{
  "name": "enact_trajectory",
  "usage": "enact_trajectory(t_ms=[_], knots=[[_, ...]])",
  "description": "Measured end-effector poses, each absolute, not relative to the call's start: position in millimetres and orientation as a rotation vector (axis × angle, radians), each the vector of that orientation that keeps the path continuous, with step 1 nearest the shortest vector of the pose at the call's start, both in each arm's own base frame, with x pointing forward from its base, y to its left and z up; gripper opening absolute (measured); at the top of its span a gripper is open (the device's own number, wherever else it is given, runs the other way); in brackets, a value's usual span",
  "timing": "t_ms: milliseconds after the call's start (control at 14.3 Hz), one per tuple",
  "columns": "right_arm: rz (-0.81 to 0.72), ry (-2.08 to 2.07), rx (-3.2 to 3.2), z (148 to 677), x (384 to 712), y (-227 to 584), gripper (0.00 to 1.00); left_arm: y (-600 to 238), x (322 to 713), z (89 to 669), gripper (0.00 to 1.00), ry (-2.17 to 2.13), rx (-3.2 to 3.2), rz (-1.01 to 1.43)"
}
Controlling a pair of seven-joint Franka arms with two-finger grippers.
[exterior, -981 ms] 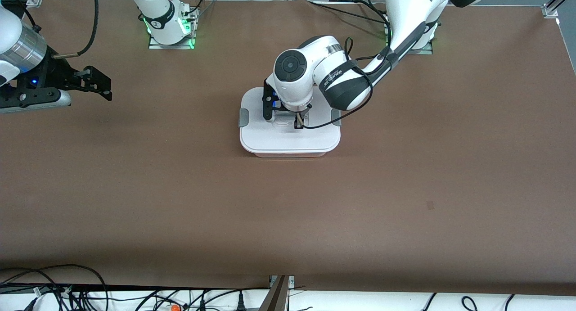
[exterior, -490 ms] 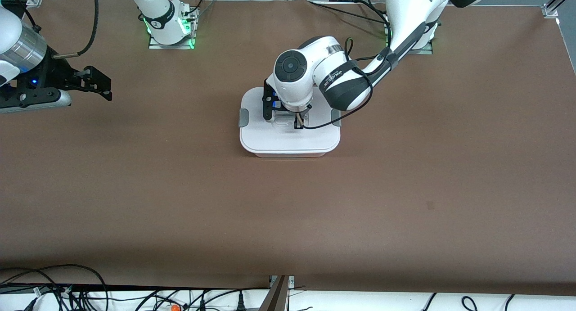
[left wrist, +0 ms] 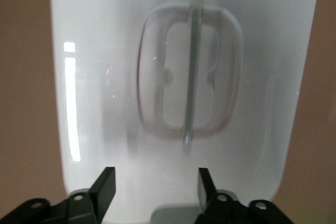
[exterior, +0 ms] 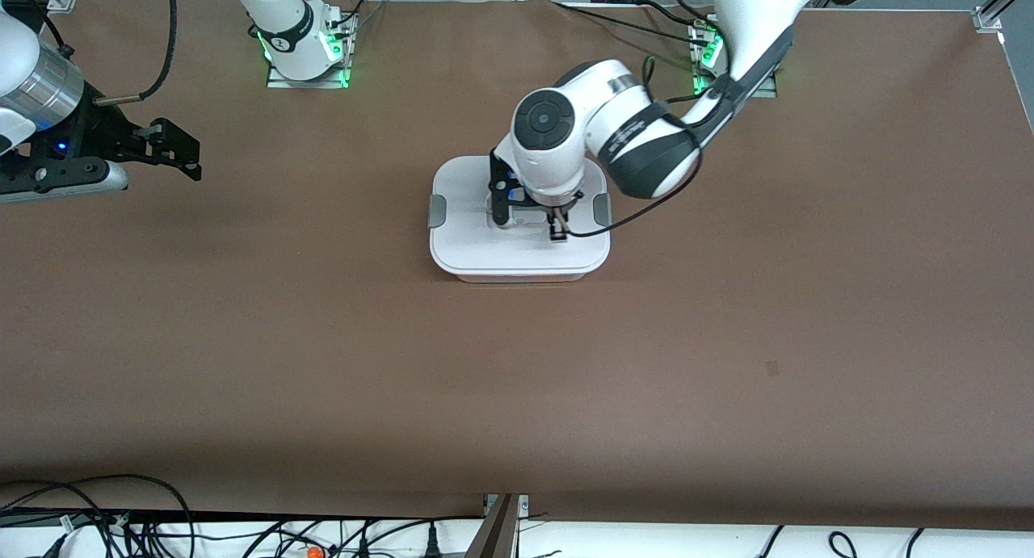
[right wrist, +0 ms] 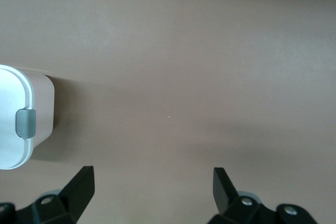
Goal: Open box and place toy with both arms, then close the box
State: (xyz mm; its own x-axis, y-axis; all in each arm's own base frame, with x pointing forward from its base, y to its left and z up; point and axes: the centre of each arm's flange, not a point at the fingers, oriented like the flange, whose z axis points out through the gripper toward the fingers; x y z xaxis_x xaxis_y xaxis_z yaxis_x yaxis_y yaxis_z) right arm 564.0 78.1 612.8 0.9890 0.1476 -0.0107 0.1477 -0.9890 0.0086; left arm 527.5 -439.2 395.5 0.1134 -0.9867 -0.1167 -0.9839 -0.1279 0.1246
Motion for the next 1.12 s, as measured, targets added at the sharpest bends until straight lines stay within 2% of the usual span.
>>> enact_trajectory(t_ms=[140, 350, 560, 911, 1121], knots=[[-0.015, 0.232, 3.124, 613, 564, 78, 1.00, -392, 543, 452, 0.99, -1.944, 2.423, -0.253], [-0.015, 0.233, 3.124, 613, 564, 78, 1.00, -300, 569, 521, 1.00, -1.755, 2.606, -0.209], [-0.014, 0.233, 3.124, 613, 564, 79, 1.00, -205, 591, 564, 1.00, -1.534, 2.756, -0.202], [-0.014, 0.233, 3.124, 613, 564, 79, 1.00, -115, 609, 573, 1.00, -1.313, 2.862, -0.269], [-0.014, 0.233, 3.124, 613, 564, 79, 1.00, -86, 625, 581, 1.00, -1.145, 3.014, -0.125]])
